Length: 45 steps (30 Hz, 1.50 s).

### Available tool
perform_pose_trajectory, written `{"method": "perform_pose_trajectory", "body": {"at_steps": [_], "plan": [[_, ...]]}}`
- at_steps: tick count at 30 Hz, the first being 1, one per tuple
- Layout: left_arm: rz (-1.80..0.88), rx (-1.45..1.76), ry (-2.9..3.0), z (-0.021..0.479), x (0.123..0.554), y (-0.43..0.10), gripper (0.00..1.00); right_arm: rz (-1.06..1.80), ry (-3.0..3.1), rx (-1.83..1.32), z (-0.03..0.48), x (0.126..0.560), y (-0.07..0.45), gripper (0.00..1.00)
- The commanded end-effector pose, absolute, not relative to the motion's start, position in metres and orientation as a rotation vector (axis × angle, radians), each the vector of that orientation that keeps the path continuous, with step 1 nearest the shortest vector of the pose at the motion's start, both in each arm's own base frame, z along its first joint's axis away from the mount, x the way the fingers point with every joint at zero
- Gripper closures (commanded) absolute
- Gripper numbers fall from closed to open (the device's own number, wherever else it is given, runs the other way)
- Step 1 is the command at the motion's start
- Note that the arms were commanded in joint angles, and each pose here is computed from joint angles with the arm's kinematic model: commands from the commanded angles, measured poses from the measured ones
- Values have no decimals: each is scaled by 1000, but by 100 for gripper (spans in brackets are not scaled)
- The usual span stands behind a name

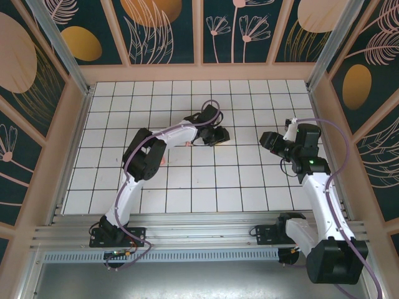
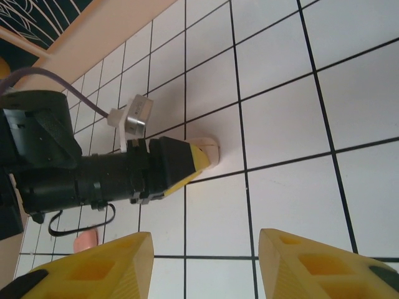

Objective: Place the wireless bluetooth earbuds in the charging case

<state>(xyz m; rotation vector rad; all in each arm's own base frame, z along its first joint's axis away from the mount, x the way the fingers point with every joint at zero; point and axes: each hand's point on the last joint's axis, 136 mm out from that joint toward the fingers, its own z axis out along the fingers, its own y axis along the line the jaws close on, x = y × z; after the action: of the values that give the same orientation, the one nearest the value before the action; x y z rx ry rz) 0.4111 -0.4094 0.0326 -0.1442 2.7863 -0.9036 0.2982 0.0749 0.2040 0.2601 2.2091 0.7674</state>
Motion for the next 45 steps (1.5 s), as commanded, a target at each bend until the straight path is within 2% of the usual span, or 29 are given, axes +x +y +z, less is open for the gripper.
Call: {"method": "perform_pose_trajectory", "body": {"at_steps": [1, 7, 12, 19, 26, 30, 45], "plan": [[-782, -101, 2726, 81, 418, -385, 55, 776, 2204, 231, 221, 295, 76, 51], [-690, -85, 2698, 111, 401, -355, 50, 806, 2180, 212, 243, 295, 80, 51], [-577, -109, 2691, 130, 379, -307, 48, 869, 2143, 218, 254, 296, 90, 51], [-371, -305, 2700, 123, 337, -197, 47, 878, 2200, 157, 249, 303, 122, 51], [-247, -497, 2737, 103, 301, -129, 40, 871, 2254, 101, 244, 311, 147, 50], [-218, -520, 2760, 93, 299, -123, 32, 872, 2266, 85, 244, 315, 155, 49], [-98, -535, 2866, 48, 315, -124, 28, 872, 2281, 77, 241, 315, 163, 49]]}}
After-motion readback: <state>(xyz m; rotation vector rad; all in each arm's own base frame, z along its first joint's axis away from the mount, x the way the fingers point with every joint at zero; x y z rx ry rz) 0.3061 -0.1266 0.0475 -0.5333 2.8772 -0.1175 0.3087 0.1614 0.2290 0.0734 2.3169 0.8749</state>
